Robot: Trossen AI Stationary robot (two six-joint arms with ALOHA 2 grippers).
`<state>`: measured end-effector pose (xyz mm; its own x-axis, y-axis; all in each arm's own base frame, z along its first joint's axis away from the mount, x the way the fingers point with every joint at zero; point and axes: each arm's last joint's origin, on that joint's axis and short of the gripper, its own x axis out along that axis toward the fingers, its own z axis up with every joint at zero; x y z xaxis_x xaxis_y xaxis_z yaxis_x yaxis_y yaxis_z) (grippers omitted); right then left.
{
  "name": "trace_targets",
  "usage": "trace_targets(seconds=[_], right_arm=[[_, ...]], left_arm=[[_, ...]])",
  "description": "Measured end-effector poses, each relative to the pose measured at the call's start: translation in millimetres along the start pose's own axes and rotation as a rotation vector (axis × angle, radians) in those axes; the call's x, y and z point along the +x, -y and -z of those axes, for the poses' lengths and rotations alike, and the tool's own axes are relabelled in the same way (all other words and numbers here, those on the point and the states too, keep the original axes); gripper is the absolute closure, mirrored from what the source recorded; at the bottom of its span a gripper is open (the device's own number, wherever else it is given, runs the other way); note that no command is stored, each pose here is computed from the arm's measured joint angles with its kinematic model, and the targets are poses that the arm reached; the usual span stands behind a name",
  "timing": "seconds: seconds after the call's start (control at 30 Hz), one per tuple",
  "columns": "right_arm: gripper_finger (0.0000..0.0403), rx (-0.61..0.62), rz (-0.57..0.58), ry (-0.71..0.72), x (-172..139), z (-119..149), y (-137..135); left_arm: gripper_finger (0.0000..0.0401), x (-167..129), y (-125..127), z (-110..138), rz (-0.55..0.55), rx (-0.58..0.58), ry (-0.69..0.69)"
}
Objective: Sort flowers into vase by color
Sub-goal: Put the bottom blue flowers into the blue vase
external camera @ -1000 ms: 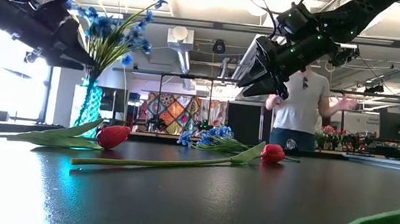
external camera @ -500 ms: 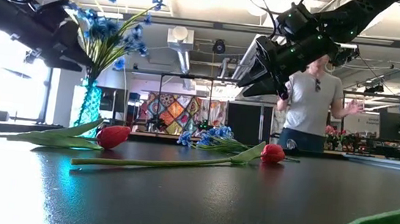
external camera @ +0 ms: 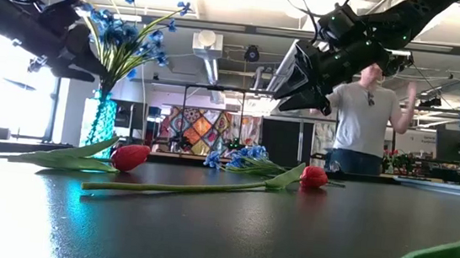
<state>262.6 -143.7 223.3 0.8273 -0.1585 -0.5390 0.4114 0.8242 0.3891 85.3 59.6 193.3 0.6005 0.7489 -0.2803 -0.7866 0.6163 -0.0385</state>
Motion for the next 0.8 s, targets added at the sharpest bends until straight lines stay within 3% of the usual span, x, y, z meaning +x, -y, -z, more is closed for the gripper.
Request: trace_targets(seconds=[0.17, 0.47, 0.8], right_arm=[[0.0234, 0.012, -0.014, -0.004, 0.0, 0.1, -0.4], [0.0234, 0.028, -0.041, -0.041, 0.1, 3.1, -1.3], [0.0234, 0.06, 0.098, -0.185, -1.5, 19.9, 4.8]], left_arm=[[0.0119, -4.1, -0.9, -2.8, 0.003, 0.019, -0.05], [0.0119, -9.6, -1.3, -11.0, 0.014, -0.061, -0.066], [0.0119, -22.2, -0.3, -32.3, 0.099, -0.147, -0.064]])
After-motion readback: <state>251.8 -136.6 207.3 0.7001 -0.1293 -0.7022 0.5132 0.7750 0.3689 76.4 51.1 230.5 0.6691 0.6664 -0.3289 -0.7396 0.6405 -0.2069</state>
